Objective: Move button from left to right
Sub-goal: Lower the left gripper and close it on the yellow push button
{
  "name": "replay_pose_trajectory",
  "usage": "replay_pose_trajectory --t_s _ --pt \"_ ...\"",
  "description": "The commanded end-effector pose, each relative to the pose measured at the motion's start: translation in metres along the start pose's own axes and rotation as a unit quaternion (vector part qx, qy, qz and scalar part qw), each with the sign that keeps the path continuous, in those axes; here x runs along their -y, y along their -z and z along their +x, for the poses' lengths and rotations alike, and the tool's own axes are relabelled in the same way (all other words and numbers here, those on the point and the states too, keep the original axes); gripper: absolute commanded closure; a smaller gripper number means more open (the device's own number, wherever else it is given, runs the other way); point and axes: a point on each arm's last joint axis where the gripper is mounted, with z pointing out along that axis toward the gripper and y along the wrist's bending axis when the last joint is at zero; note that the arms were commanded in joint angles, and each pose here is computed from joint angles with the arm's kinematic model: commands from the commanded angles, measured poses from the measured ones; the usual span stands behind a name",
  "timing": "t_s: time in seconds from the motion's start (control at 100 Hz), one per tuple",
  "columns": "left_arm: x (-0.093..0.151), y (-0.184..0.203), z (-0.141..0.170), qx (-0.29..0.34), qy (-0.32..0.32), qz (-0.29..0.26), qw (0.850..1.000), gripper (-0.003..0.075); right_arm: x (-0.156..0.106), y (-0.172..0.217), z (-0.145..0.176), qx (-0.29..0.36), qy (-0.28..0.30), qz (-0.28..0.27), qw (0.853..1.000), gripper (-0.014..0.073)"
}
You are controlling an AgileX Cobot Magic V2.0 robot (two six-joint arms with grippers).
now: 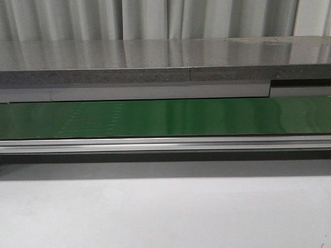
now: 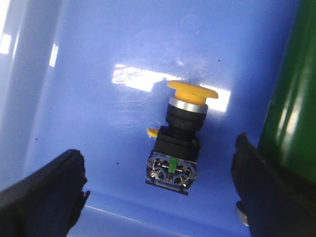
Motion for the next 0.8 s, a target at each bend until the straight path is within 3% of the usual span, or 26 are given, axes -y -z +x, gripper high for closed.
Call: replay_pose_trajectory --t_s 0.0,0.79 --pt "-0.002 0.014 -0.012 0.046 0.002 -0.003 0.999 0.0135 -0.001 0.003 -0.014 0.055 0.005 -0.004 0.998 0.0663" --pt "0.000 -0.039 -0.018 -0.011 0.000 0.006 1.000 0.0135 -0.001 0.003 -0.014 0.055 0.005 -0.004 0.998 0.0663"
